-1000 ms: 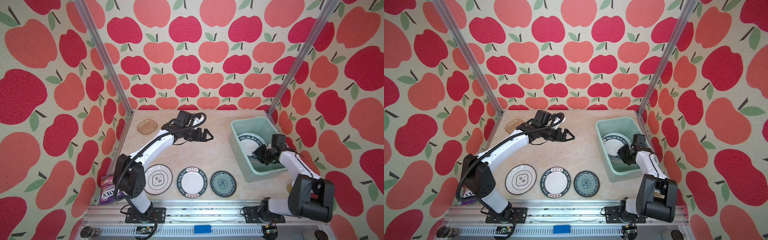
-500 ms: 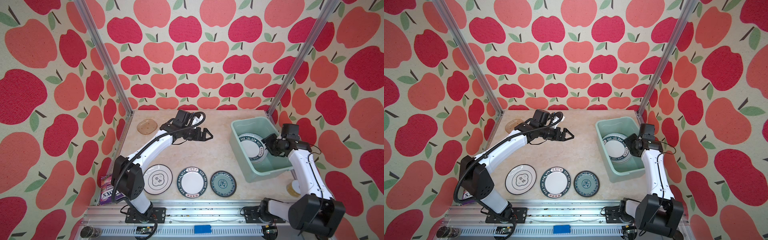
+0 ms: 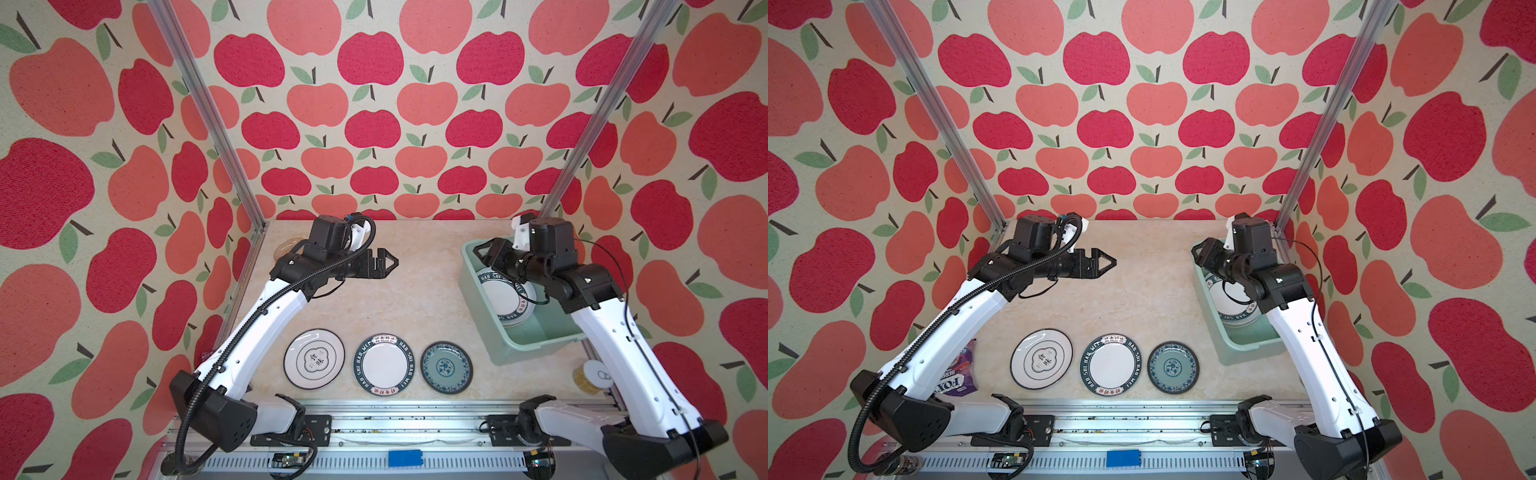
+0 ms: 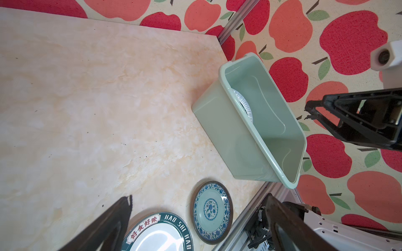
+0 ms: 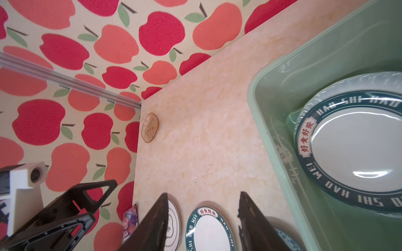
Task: Place the plates into the plastic bin on the countertop
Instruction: Pick up the plate from the bottom-center of the table.
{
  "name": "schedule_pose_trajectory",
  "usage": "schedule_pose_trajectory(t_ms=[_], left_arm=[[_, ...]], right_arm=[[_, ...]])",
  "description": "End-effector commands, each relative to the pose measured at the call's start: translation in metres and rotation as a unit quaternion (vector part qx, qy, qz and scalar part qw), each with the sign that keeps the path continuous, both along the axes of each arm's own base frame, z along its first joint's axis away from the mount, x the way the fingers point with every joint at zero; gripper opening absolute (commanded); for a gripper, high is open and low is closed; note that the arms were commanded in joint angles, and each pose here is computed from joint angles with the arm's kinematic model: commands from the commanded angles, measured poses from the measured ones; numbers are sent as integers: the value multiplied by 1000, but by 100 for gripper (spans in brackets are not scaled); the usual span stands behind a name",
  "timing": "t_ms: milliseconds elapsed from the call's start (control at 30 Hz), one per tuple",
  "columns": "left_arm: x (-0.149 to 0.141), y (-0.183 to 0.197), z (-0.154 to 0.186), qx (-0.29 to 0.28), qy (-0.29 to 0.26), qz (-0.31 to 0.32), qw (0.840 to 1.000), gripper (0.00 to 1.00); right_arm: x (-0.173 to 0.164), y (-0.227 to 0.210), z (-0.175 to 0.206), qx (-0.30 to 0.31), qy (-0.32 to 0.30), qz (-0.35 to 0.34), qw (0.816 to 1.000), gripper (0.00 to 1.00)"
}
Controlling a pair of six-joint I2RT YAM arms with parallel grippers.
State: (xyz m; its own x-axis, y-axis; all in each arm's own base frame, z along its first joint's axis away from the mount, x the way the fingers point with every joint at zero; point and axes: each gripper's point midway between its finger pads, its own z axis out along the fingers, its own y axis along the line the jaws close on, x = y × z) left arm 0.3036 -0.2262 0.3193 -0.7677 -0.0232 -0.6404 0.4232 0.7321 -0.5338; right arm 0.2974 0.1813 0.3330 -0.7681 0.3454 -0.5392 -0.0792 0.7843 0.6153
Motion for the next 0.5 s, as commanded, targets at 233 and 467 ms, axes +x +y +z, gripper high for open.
schedule_pose_trajectory(t_ms=[233,467], left_arm=[[-79,53,-64,54,211,36,975,99],[-111,60,-77,72,222,17,972,99]], right_arm=[[-71,111,-119,-84,142,260,952,59],[-98,122,-197,-188,184,367,892,64]])
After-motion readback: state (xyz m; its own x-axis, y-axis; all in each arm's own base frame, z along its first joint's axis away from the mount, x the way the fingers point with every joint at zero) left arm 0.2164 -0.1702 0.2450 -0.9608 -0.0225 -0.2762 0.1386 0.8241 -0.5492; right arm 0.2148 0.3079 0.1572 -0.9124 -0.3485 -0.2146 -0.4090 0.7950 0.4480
